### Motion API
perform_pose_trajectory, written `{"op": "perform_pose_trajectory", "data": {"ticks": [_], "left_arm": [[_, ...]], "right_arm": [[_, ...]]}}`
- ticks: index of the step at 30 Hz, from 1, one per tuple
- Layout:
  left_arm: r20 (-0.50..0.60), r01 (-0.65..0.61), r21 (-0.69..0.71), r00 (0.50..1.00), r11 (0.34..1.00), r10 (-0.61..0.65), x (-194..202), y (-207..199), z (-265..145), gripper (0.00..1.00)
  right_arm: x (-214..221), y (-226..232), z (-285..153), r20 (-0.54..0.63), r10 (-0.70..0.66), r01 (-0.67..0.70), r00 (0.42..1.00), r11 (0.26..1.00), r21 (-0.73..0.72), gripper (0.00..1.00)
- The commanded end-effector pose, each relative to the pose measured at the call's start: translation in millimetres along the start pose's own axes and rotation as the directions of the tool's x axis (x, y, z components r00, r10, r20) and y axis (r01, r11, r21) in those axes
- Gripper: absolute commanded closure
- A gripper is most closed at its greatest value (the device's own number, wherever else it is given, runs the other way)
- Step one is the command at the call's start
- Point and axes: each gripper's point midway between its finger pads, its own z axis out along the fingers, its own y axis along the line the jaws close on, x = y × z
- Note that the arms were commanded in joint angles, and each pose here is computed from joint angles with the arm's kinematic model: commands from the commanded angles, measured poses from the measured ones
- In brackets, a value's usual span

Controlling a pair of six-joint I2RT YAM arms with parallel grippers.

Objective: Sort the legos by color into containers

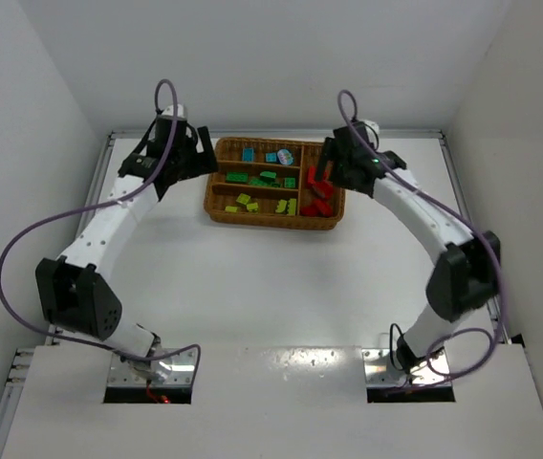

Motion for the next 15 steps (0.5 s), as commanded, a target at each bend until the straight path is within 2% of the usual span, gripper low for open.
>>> {"op": "perform_pose_trajectory", "data": {"ticks": [1, 3, 4, 6, 11, 15], "left_arm": [[0.017, -0.016, -0.043, 1.000, 0.999, 0.016, 8.7, 23.9, -23.5, 0.07], [0.052, -0.002, -0.050, 0.999, 0.999, 0.005, 11.2, 33.9, -30.8, 0.07], [0.095, 0.012, -0.042, 0.995, 0.999, -0.008, 3.3, 37.0, -44.0, 0.07], [0.112, 0.015, -0.034, 0.994, 0.999, -0.011, 3.4, 37.9, -50.7, 0.07], [0.097, 0.035, -0.008, 0.995, 0.999, -0.035, 10.7, 37.2, -53.5, 0.07], [0.066, 0.051, 0.020, 0.997, 0.999, -0.052, 20.4, 33.0, -50.9, 0.07]], "right_arm": [[-25.4, -75.1, -48.3, 0.183, -0.020, -0.038, 0.983, 0.951, 0.307, 0.07], [-20.5, -94.2, -62.6, 0.219, -0.030, -0.050, 0.975, 0.934, 0.354, 0.03], [-25.6, -98.2, -80.2, 0.254, -0.028, -0.062, 0.967, 0.938, 0.341, 0.03], [-21.0, -108.7, -90.8, 0.268, -0.038, -0.062, 0.963, 0.932, 0.356, 0.03], [-19.9, -123.5, -118.2, 0.331, -0.008, -0.115, 0.944, 0.929, 0.353, 0.03], [-9.5, -127.6, -119.1, 0.322, -0.006, -0.111, 0.947, 0.933, 0.343, 0.03]]}}
